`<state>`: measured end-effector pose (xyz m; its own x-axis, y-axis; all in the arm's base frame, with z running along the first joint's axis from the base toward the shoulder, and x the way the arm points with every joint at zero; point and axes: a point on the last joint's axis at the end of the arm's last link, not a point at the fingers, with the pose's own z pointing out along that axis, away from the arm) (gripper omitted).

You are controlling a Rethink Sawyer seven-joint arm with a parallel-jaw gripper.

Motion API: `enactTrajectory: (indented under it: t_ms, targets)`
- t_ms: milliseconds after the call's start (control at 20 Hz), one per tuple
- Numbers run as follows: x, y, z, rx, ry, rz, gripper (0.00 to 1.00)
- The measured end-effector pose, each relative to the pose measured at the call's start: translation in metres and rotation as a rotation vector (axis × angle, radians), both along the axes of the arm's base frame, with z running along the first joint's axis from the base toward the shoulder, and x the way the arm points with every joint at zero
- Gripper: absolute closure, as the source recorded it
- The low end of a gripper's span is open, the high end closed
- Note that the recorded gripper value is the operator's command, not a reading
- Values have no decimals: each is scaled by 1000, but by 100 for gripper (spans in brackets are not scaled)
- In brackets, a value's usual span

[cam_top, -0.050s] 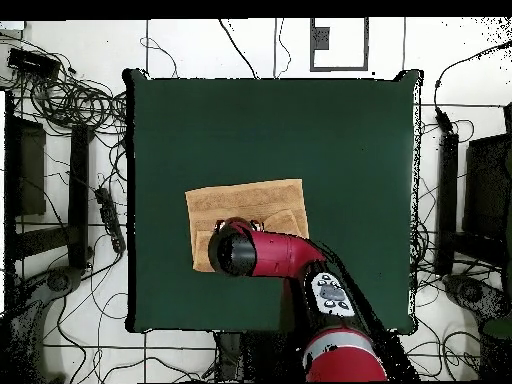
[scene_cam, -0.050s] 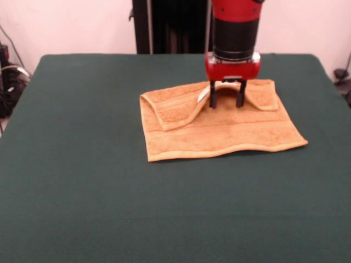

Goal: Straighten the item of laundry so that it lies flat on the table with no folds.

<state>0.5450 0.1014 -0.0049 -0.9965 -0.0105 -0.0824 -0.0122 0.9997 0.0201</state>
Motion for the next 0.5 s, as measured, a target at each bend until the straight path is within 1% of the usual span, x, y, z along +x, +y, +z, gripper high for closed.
enactTrajectory:
  t_ms: [350,500]
  targets:
    - [-20,-2,0,-1,28,6,0]
    - [-36,-2,9,-4,45,5,0]
